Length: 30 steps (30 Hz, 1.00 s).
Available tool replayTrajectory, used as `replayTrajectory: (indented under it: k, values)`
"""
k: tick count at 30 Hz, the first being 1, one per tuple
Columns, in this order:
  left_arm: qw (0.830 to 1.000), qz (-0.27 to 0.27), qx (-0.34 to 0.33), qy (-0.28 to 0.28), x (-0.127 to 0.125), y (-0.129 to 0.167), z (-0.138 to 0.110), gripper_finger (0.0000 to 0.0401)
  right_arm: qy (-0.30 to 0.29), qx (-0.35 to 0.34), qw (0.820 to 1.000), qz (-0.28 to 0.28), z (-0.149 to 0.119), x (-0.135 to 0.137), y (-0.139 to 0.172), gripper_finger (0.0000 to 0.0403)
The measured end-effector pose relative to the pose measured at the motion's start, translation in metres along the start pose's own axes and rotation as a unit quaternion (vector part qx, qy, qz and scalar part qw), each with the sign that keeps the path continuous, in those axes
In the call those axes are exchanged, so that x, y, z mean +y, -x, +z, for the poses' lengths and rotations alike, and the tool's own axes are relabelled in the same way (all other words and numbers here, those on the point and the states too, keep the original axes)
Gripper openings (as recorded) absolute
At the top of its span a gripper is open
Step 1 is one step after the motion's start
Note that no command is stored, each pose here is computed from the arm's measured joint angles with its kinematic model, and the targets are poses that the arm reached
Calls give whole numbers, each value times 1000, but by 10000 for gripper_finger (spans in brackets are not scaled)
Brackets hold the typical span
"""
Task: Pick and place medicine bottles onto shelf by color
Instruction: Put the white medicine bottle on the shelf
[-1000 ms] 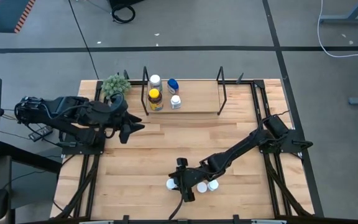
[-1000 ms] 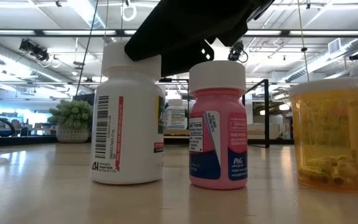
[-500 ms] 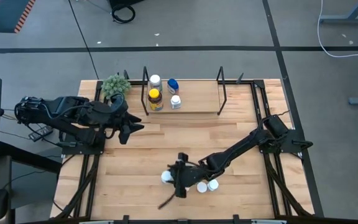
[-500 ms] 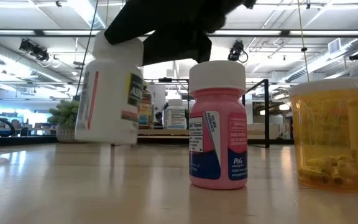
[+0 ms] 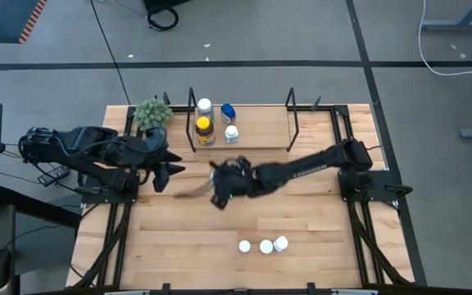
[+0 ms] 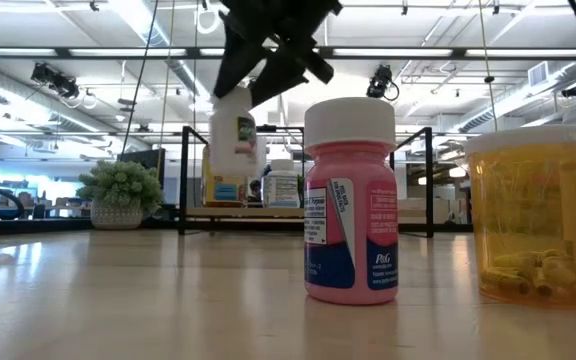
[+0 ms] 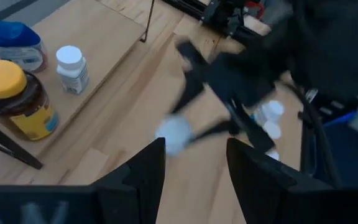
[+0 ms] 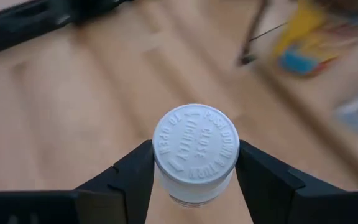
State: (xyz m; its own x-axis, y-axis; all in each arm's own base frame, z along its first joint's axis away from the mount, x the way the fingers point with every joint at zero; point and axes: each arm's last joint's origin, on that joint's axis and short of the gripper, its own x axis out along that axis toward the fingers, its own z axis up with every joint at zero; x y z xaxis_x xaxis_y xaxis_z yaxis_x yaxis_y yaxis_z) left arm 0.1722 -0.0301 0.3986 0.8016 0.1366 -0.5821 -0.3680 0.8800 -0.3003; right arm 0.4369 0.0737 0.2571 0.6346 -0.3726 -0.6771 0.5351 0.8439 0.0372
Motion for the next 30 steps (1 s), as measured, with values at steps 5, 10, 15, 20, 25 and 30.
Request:
replayTrajectory:
  k: [5,10,15,20,25,30]
  values:
    - [999,10,15,-39,4,3,-4,174,-42,3,997,-70,38,-37,1,210]
    - [998,12,19,-50,7,8,-5,177,-163,20,977,-133,55,-77,-6,210]
    - [999,7,10,-47,10,15,-5,175,-170,4,971,-167,72,-96,-1,210]
    - [999,4,6,-46,12,19,-6,175,-165,-20,964,-208,90,-116,6,210]
    - [999,6,5,-44,12,19,-6,175,-178,-4,951,-252,95,-145,1,210]
    - [999,8,4,-30,12,19,-6,172,-223,4,929,-296,99,-180,-4,210]
